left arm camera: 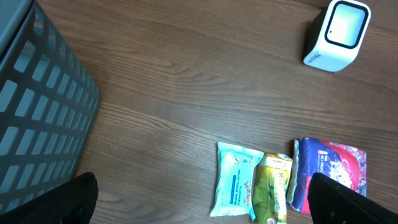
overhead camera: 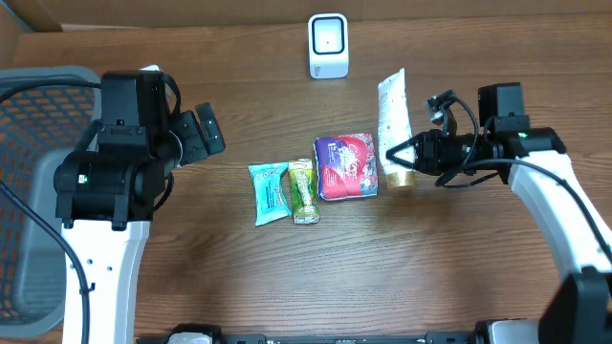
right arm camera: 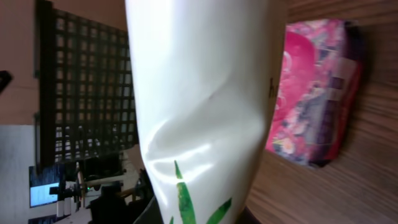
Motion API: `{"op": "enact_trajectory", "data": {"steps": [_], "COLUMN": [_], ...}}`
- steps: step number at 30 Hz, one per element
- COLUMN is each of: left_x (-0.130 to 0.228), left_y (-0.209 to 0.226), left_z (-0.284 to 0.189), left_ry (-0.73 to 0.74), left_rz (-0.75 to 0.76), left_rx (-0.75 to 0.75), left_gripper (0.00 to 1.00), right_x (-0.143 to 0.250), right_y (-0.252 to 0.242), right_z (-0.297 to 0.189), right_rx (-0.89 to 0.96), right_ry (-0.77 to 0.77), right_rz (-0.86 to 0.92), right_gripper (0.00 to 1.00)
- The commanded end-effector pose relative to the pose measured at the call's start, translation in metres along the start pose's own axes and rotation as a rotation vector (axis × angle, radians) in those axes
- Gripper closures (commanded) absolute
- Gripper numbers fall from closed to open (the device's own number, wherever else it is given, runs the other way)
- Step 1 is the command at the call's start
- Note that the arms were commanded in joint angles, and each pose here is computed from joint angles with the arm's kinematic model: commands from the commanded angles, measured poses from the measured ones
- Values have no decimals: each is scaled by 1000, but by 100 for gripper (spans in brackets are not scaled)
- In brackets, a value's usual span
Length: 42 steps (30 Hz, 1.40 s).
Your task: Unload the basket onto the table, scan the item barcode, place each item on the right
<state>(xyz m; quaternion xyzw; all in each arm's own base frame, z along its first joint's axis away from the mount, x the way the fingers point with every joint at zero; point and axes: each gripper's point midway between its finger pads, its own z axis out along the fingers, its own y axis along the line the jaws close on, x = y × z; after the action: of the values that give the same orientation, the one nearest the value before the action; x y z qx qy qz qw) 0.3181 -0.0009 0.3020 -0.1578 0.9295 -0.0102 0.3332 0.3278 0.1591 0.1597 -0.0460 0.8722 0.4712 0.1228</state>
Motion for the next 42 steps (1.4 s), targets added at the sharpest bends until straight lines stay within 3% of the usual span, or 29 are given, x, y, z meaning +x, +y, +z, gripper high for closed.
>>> {"op": "enact_trajectory", "data": {"steps": [1,11,12,13,14,19,22,28,33,36,40,42], "left_x": [-3,-3,-3,-3,-3,-3,-3,-3,-3,-3,-3,-3], "left_y": [2,2,2,2,2,2,2,2,2,2,2,2], "left_z": [-1,-1,-1,-1,-1,-1,-1,-1,-1,-1,-1,-1], "left_ry": [-9,-9,-9,-9,-9,-9,-9,-9,-9,-9,-9,-9], "left_rz": [-12,-12,-12,-12,-12,-12,-12,-12,-12,-12,-12,-12], "left_rx": [-11,-11,-11,-11,-11,-11,-11,-11,-11,-11,-11,-11], "left_gripper": [0,0,0,0,1,0,0,0,0,1,0,0], "right_x": [4,25,26,26,25,14,3,-22,-38,-35,-17,-3], "right_y": [-29,-111,-121,-130,-137,-157,-168,-167,-138,-110,-82,-87], "right_z": [17,55,55,52,49,29,14,-20,-46,-49,-31,-19], "right_rx": [-40,-62,-44,-15,16,67,104,215,363,393,404,461], "right_ry": [47,148,146,139,131,72,34,-24,-51,-41,42,90], "right_rz": [25,258,279,289,300,332,347,313,214,156,112,131], "right_gripper": [96,96,74,60,53,31,28,30,34,47,86,95]}}
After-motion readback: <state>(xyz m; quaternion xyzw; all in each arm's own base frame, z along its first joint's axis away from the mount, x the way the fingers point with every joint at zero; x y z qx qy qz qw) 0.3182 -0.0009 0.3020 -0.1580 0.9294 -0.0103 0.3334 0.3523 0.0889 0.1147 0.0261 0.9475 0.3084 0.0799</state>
